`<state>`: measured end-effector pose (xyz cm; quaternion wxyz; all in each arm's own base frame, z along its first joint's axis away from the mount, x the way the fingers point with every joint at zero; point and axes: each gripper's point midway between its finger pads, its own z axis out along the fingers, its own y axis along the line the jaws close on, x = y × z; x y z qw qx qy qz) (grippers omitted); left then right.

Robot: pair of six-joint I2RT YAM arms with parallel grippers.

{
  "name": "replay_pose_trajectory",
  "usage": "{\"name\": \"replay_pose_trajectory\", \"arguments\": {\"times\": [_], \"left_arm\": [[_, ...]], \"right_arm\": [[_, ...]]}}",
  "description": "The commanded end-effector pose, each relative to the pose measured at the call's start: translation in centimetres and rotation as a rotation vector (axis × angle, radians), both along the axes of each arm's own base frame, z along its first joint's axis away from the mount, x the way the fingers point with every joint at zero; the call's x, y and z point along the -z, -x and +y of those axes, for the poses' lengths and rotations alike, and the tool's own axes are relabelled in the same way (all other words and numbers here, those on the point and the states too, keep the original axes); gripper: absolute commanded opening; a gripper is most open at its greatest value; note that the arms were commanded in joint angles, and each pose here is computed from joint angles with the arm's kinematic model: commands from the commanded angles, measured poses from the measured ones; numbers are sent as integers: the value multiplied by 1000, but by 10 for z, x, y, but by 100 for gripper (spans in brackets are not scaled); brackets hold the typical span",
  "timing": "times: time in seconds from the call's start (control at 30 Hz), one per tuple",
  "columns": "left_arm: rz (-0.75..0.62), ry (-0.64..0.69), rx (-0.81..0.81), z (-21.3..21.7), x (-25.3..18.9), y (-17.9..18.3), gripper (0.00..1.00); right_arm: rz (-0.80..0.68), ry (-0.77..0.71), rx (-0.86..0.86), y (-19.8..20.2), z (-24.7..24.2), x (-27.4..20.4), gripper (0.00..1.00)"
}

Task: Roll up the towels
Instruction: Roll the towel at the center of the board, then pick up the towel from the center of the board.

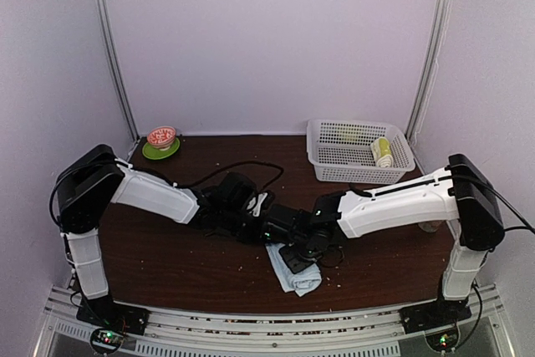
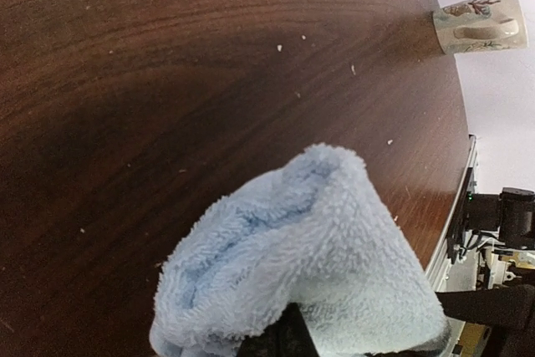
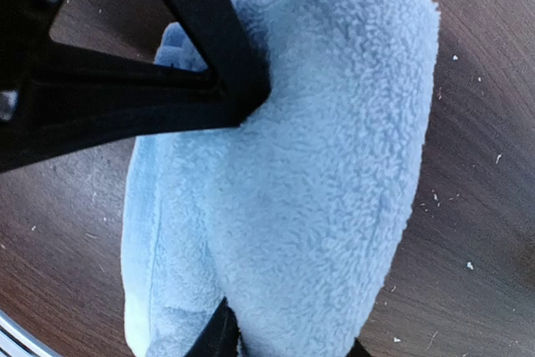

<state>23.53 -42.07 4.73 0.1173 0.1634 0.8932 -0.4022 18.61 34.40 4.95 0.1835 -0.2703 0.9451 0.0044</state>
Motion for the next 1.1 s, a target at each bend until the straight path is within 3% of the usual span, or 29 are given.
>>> {"name": "replay_pose_trajectory", "arguments": {"times": [0.0,0.27,0.5,0.63,0.8,1.07], "left_arm": [[21,19,-8,-9,9,-4,0],[49,-26,-27,-5,25,-4,0],[61,-39,-29,-5,31,-4,0],[62,-45,-30,-5,33,-5,0],[64,-55,-30,-4,36,-4,0],[71,-69,-32,0,41,-2,0]], "right_arm": [[0,-70,-23,3,9,-15,34],[-28,-104,-24,2,6,-43,46],[-80,-173,-3,6,-3,-78,48],[-31,-231,-62,28,11,-77,38],[44,-217,-79,48,13,-43,16],[132,-92,-140,79,15,18,9]]}}
